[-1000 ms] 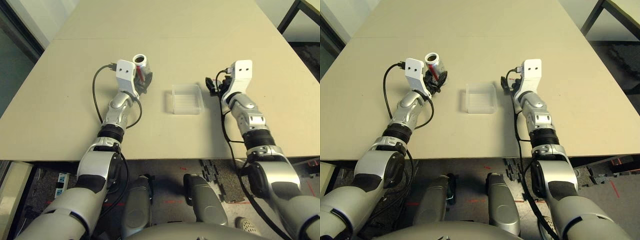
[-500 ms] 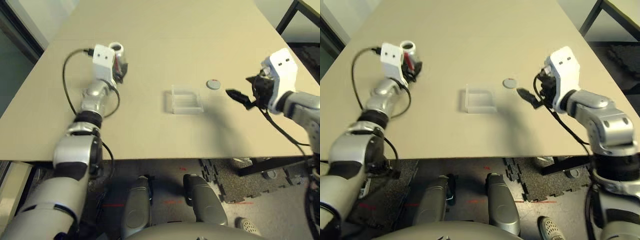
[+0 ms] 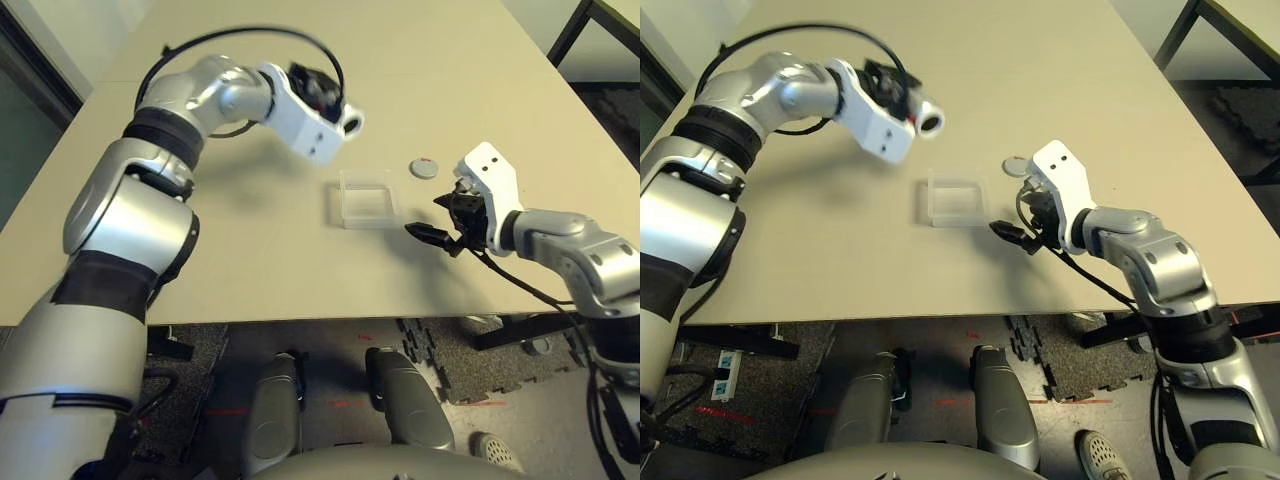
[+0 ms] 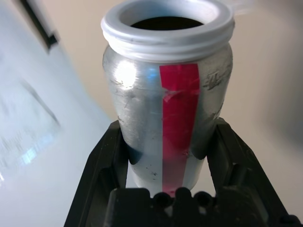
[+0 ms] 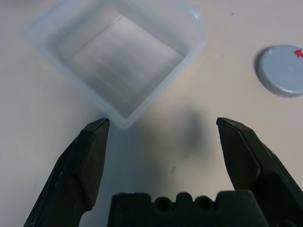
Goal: Pour the medicine from the bottle into the box.
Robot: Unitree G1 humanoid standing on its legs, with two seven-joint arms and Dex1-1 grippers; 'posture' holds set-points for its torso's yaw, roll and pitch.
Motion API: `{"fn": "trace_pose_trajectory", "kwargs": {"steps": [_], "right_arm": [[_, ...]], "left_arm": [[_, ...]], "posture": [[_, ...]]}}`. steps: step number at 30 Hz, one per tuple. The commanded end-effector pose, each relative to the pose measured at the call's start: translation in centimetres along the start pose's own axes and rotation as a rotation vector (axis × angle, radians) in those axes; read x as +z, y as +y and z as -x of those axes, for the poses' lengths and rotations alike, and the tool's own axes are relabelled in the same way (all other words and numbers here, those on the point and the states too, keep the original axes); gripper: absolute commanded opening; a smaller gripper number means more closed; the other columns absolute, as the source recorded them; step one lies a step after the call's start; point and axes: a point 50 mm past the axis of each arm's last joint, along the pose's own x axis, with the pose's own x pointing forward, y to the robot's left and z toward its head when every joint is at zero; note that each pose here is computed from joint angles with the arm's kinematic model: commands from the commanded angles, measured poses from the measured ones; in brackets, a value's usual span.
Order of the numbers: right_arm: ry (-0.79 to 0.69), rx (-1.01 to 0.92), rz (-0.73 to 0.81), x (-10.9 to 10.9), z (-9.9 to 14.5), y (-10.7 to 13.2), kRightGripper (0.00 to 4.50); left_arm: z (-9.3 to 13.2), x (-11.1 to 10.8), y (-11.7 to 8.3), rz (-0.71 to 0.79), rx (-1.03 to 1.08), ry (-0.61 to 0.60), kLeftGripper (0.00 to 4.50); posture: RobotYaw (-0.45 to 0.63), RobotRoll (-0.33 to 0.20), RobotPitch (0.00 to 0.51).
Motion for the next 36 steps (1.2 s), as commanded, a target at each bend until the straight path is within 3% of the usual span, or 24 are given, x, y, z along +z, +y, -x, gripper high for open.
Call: {"fn": "trace_pose_trajectory", "kwargs": {"steps": [1, 9, 20, 24, 28, 32, 36], "right_arm": [[-0.022, 0.003, 0.006, 0.4, -0.9, 0.2, 4.50], [-0.036, 0.009, 0.007, 0.6, -1.0, 0.3, 4.50], [-0.027, 0.031, 0.008, 0.5, -0.9, 0.4, 4.50], [-0.029, 0.042, 0.006, 0.5, -0.9, 0.6, 4.50], [-0.025, 0.055, 0.006, 0.5, -0.6, 0.7, 4.50], [-0.014, 0.065, 0.009, 0.3, -0.1, 0.7, 4.50], [-0.021, 0.064, 0.001, 0.3, 0.5, 0.7, 4.50]], "left_arm": [[-1.1, 0.7, -0.4, -0.154, -0.076, 0.009, 2.53], [-2.1, 1.5, 1.2, -0.157, 0.005, 0.006, 2.53], [-1.8, 1.3, 1.0, -0.040, 0.030, 0.004, 2.53], [-1.2, 0.1, 1.2, 0.256, 0.113, 0.036, 2.53], [0.0, -2.1, 0.5, 0.705, 0.244, 0.082, 2.53], [1.2, -4.0, -2.1, 1.150, 0.396, 0.101, 2.53], [1.8, -4.5, -6.0, 1.602, 0.565, 0.078, 2.53]], "posture": [[-0.16, 0.000, 0.138], [-0.17, 0.000, 0.150], [-0.16, 0.000, 0.150], [-0.16, 0.000, 0.148], [-0.16, 0.000, 0.147], [-0.16, 0.000, 0.146], [-0.15, 0.000, 0.146]]}}
